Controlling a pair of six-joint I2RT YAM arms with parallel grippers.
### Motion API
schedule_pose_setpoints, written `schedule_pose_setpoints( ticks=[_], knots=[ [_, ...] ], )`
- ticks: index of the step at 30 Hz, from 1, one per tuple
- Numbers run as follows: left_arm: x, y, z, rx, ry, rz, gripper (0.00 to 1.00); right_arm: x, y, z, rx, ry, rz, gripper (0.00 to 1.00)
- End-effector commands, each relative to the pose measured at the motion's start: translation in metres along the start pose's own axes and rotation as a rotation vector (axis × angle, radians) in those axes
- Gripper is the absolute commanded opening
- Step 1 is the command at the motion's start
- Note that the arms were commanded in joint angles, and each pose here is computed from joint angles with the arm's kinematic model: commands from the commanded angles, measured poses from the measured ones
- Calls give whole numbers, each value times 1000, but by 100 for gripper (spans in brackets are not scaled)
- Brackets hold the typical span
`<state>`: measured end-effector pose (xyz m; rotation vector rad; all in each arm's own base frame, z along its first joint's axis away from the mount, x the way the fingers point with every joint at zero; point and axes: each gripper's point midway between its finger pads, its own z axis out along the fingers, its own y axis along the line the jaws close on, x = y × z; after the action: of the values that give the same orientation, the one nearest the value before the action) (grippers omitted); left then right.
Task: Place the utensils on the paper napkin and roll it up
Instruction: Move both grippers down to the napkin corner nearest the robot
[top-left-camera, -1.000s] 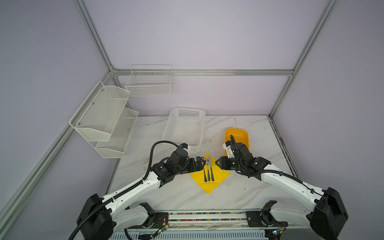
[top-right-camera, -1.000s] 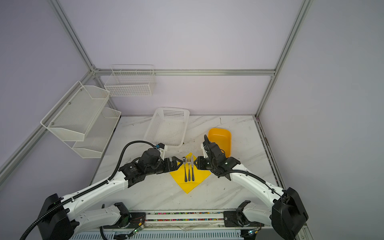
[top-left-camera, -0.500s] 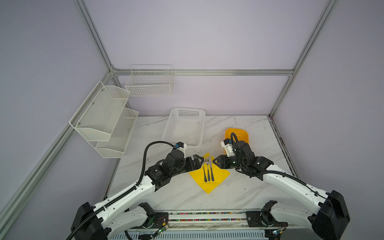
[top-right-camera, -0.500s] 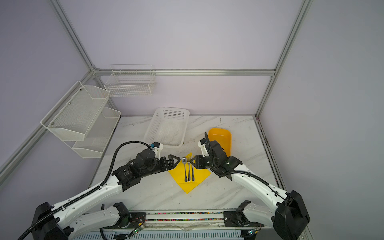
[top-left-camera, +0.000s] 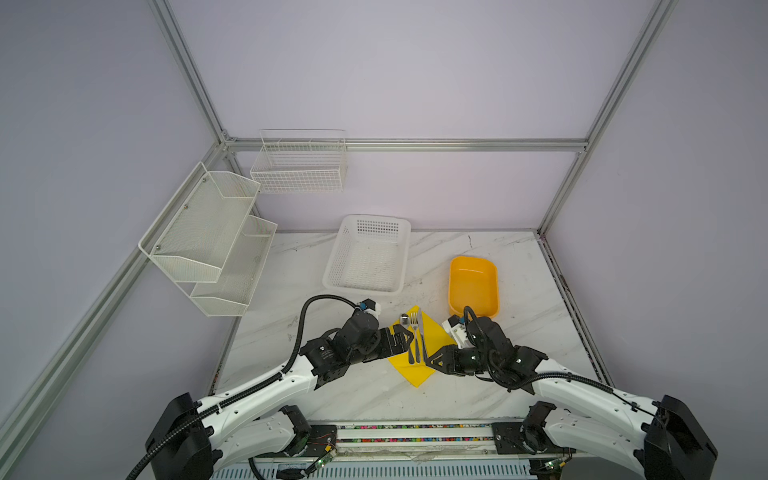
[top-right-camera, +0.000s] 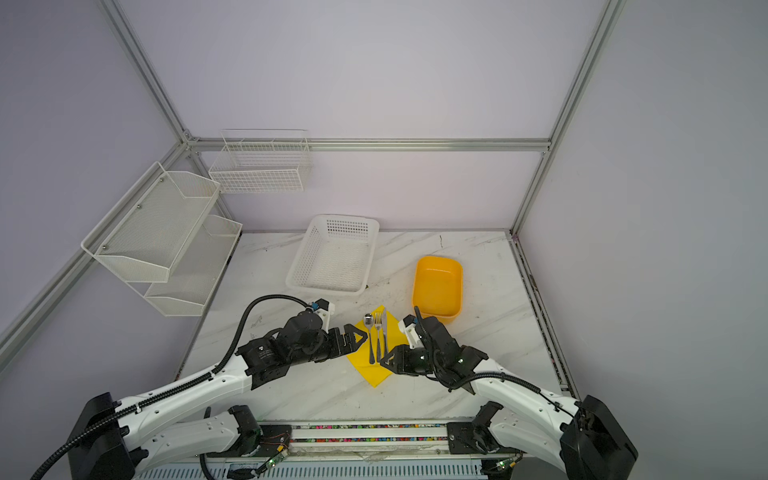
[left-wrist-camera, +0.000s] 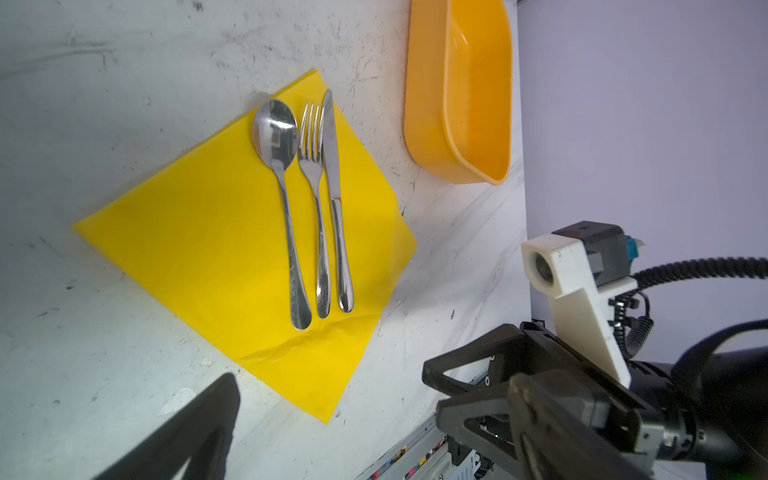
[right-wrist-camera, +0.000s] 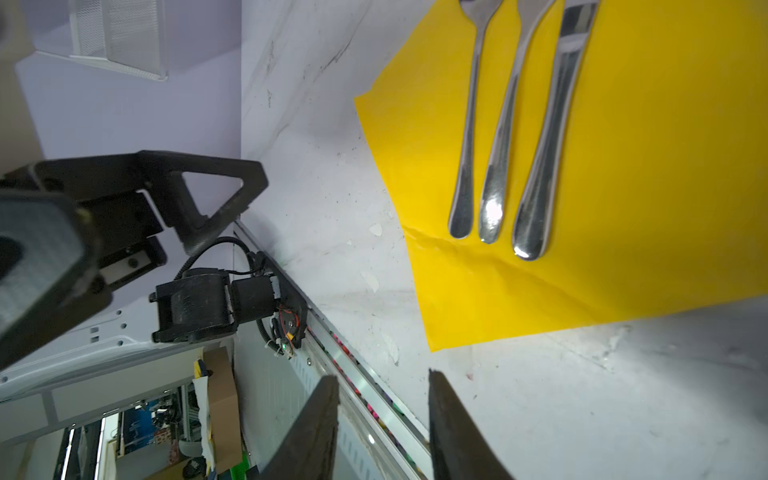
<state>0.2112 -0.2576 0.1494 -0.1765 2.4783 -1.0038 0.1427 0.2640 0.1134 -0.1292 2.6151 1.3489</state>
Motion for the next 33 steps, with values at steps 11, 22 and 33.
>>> schedule_pose_setpoints(
  ticks=[11, 22, 33],
  knots=[
    [55, 25, 23, -71, 170, 13, 100, 22, -13, 19, -3, -40, 190, 43],
    [61, 34, 34, -101, 184, 8, 100, 28, -42, 32, 44, -50, 274, 44],
    [51, 34, 28, -91, 114, 17, 100, 22, -30, 41, -22, -52, 269, 47]
  ],
)
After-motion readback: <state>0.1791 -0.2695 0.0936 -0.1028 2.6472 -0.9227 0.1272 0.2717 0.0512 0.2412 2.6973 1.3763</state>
